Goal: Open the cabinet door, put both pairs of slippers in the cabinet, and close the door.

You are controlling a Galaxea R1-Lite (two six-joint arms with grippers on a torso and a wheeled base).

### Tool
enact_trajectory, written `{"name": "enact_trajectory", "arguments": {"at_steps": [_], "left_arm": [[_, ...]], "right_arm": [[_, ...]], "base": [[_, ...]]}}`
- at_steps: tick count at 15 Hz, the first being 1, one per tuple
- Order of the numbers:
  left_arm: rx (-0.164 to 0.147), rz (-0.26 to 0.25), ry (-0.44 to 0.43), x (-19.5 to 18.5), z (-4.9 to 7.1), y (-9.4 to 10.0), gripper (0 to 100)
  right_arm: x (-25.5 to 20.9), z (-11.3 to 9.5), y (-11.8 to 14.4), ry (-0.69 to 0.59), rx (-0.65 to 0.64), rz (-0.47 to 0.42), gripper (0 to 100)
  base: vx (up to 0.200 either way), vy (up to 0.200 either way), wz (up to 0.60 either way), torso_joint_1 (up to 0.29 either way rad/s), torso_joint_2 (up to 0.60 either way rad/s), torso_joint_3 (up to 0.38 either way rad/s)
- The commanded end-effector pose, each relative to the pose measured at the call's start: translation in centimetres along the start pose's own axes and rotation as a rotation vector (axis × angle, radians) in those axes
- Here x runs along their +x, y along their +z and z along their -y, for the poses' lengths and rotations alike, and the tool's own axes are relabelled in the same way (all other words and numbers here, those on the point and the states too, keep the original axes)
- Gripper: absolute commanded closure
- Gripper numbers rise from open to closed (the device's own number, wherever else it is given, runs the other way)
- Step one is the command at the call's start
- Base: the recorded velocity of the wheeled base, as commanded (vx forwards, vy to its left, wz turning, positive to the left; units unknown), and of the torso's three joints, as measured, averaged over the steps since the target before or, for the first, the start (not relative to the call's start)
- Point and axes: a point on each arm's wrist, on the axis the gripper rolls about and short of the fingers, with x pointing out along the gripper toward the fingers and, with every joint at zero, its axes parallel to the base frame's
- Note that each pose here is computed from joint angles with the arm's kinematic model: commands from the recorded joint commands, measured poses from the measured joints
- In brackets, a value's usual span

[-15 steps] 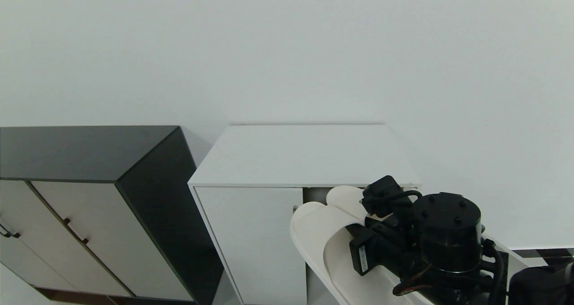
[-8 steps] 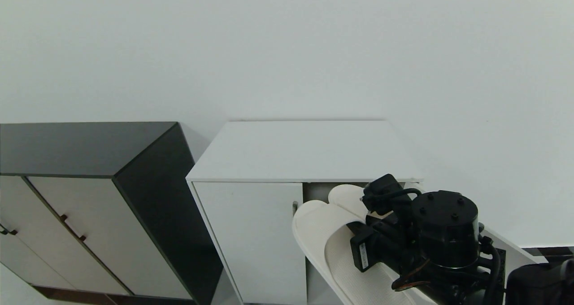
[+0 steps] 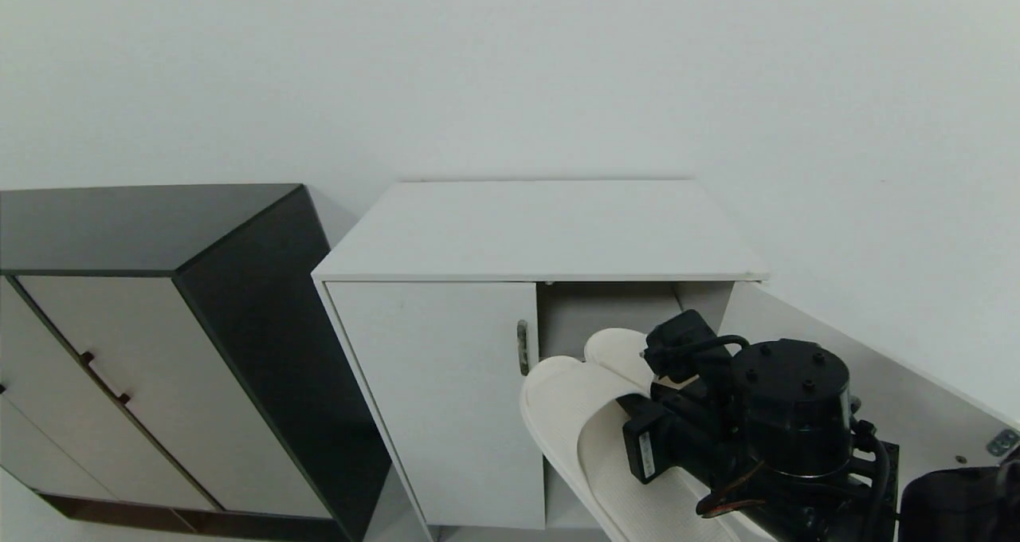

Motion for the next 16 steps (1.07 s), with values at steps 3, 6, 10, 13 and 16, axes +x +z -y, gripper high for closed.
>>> {"name": "enact_trajectory", "arguments": {"at_steps": [3,6,10,13,16], "left_arm": [[0.000,-0.001,0.001,0.01,0.00,0.01,100],[0.000,-0.001,0.001,0.01,0.00,0.01,100],[0.000,-0.001,0.001,0.01,0.00,0.01,100],[0.000,-0.001,0.001,0.01,0.00,0.01,100],[0.000,-0.001,0.001,0.01,0.00,0.01,100]], "right_arm": [[-0.01,0.04,-0.02,-0.002,0.001,0.003,100],[0.04,0.12,-0.02,-0.004,0.004,0.007,100],[0.02,0.18,-0.10,-0.006,0.003,0.004,100],[-0.01,0.14,-0.12,-0.004,0.002,0.004,100],[0.02,0.13,-0.18,-0.003,0.000,0.001,100]], "base": [[0.000,0.000,0.00,-0.206,0.52,0.317],[0.000,0.000,0.00,-0.190,0.51,0.310],[0.000,0.000,0.00,-0.163,0.49,0.319],[0.000,0.000,0.00,-0.142,0.48,0.334],[0.000,0.000,0.00,-0.113,0.46,0.339]]}}
